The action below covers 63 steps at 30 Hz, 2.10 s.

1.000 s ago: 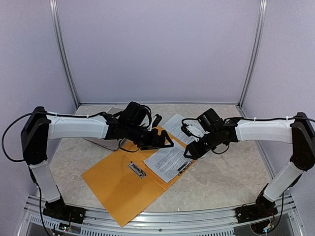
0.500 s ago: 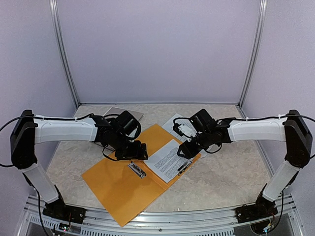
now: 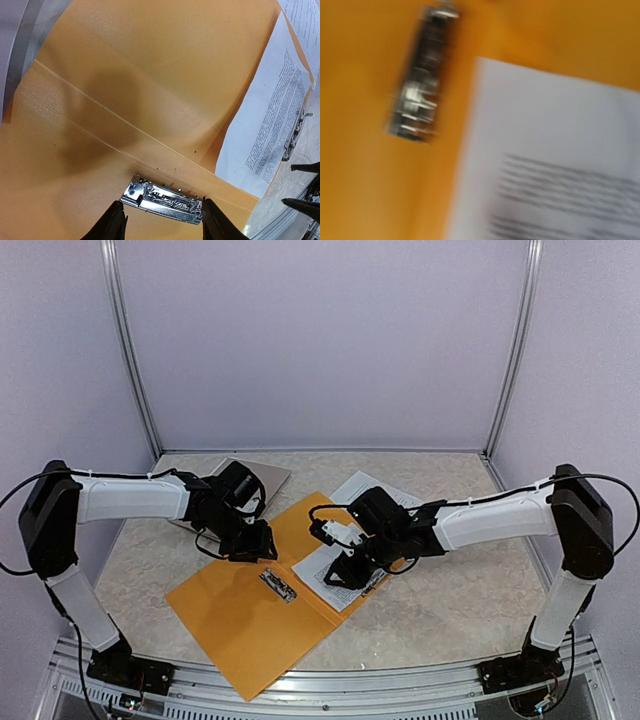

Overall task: Put the files into the folder
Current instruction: Open the spring clip on the folder with some files.

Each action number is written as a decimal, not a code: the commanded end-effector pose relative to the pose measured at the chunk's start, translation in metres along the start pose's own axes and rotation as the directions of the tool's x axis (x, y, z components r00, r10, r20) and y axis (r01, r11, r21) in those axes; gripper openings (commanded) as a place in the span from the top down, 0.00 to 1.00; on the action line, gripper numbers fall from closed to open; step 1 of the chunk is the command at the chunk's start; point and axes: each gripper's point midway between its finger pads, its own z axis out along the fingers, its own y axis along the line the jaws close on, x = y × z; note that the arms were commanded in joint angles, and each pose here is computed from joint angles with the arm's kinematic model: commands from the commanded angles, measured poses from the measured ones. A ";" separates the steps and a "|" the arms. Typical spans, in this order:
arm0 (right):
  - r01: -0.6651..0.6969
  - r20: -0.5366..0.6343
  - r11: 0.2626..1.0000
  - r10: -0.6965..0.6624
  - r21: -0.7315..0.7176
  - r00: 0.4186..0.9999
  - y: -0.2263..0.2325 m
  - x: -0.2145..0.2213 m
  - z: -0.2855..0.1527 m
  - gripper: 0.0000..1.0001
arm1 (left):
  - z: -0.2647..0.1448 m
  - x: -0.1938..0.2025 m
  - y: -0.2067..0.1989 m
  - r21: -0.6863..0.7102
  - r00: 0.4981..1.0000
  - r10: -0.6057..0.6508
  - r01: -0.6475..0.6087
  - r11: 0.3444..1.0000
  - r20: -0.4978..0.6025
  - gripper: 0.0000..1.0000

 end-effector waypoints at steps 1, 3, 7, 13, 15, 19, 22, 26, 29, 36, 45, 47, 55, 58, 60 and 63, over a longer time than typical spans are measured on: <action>0.039 0.075 0.998 -0.035 -0.055 0.997 0.034 -0.017 0.006 0.63 | 0.010 0.001 0.001 0.064 1.000 0.002 0.000 0.998 -0.026 0.54; 0.026 0.106 0.998 -0.020 -0.052 0.994 0.041 -0.024 0.009 0.63 | 0.015 0.002 0.000 0.085 0.999 0.010 -0.007 0.996 -0.036 0.56; -0.021 0.147 0.997 0.032 -0.076 0.989 0.052 -0.033 0.023 0.58 | 0.019 -0.001 0.007 0.096 0.999 -0.002 0.006 0.995 -0.034 0.57; -0.028 0.118 0.998 0.035 -0.062 0.992 0.057 -0.039 0.055 0.53 | 0.019 -0.011 0.014 0.110 0.999 -0.031 0.033 0.993 -0.024 0.57; -0.041 0.109 0.998 0.047 -0.057 0.993 0.056 -0.040 0.062 0.51 | 0.020 -0.010 0.016 0.109 0.999 -0.038 0.041 0.993 -0.028 0.57; -0.058 0.083 0.998 0.060 -0.024 0.995 0.051 -0.036 0.074 0.47 | 0.023 -0.009 0.018 0.112 0.998 -0.048 0.051 0.992 -0.033 0.57; -0.055 0.062 0.998 0.056 -0.016 0.997 0.051 -0.031 0.081 0.48 | 0.023 -0.008 0.018 0.116 0.998 -0.047 0.051 0.992 -0.034 0.58; -0.042 0.025 0.999 0.042 -0.008 0.999 0.054 -0.021 0.090 0.53 | 0.024 -0.009 0.018 0.120 0.998 -0.043 0.047 0.992 -0.035 0.58; -0.037 0.003 0.999 0.037 0.001 0.999 0.054 -0.013 0.094 0.59 | 0.024 -0.009 0.018 0.119 0.999 -0.042 0.046 0.992 -0.034 0.58; -0.048 -0.025 0.999 0.048 0.009 0.999 0.051 0.002 0.098 0.74 | 0.024 -0.008 0.018 0.125 0.998 -0.043 0.048 0.991 -0.039 0.58; -0.059 -0.047 0.998 0.060 0.035 0.997 0.045 0.018 0.097 0.88 | 0.025 -0.003 0.007 0.206 0.999 0.003 0.007 0.979 -0.047 0.59; -0.063 -0.047 0.997 0.065 0.036 0.997 0.045 0.019 0.097 0.90 | 0.026 0.001 0.004 0.232 0.998 0.018 -0.005 0.973 -0.055 0.60; -0.076 -0.057 0.997 0.078 0.034 0.995 0.045 0.023 0.099 0.98 | 0.033 0.002 0.009 0.246 0.998 0.046 -0.036 0.969 -0.033 0.67; -0.072 -0.064 0.997 0.074 0.035 0.995 0.044 0.027 0.098 1.00 | 0.034 0.000 0.005 0.263 0.997 0.079 -0.071 0.962 -0.021 0.70; -0.065 -0.073 0.997 0.067 0.038 0.995 0.044 0.028 0.098 1.00 | 0.036 0.001 0.003 0.276 0.995 0.094 -0.083 0.958 -0.028 0.72; -0.054 -0.085 0.997 0.058 0.050 0.995 0.042 0.030 0.097 1.00 | 0.040 0.004 0.002 0.292 0.993 0.112 -0.095 0.952 -0.043 0.76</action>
